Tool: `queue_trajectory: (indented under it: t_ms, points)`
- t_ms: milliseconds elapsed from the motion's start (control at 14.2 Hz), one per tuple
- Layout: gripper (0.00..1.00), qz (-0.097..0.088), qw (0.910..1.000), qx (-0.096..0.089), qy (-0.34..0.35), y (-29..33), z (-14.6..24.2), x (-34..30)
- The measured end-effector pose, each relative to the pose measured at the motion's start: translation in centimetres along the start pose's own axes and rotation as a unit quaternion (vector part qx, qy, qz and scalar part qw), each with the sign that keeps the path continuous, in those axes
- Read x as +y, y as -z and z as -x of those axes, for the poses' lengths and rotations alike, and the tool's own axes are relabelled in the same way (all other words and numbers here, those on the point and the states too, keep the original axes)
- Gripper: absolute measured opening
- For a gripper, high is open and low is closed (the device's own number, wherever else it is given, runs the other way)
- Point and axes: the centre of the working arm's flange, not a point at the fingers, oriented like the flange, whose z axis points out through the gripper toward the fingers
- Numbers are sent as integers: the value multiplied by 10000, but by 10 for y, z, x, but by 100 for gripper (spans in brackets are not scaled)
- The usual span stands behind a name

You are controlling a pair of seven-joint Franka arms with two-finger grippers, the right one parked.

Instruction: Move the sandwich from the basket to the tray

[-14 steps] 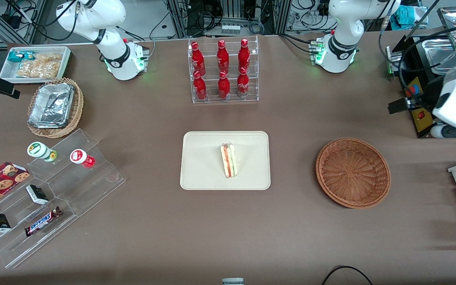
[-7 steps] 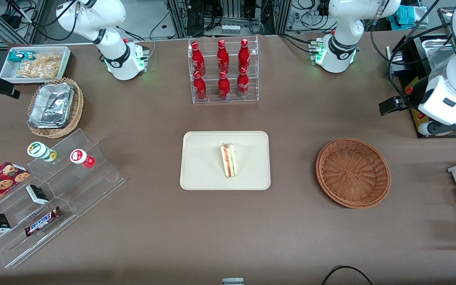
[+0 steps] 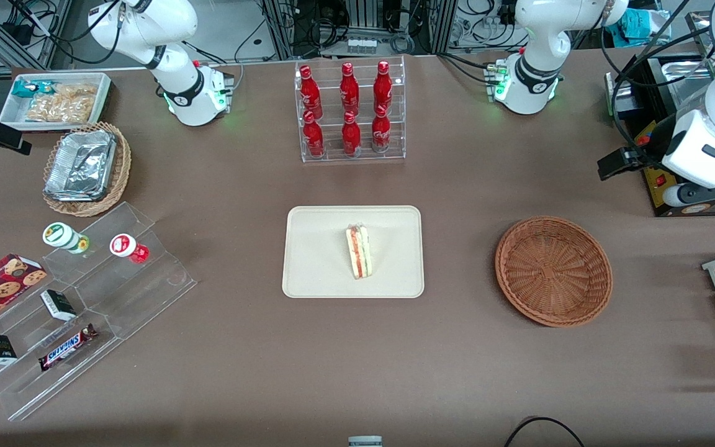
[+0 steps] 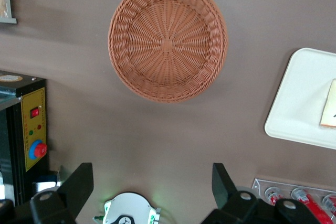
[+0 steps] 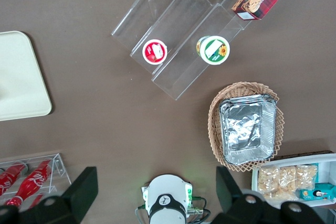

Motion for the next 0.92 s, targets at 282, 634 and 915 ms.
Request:
queue_trajectory:
  t_ms: [282, 634, 915]
  points:
    - [100, 44, 10000, 45, -41, 1, -15, 1]
    - [100, 55, 9998, 69, -185, 3, -17, 1]
    - [100, 55, 9998, 66, -185, 3, -17, 1]
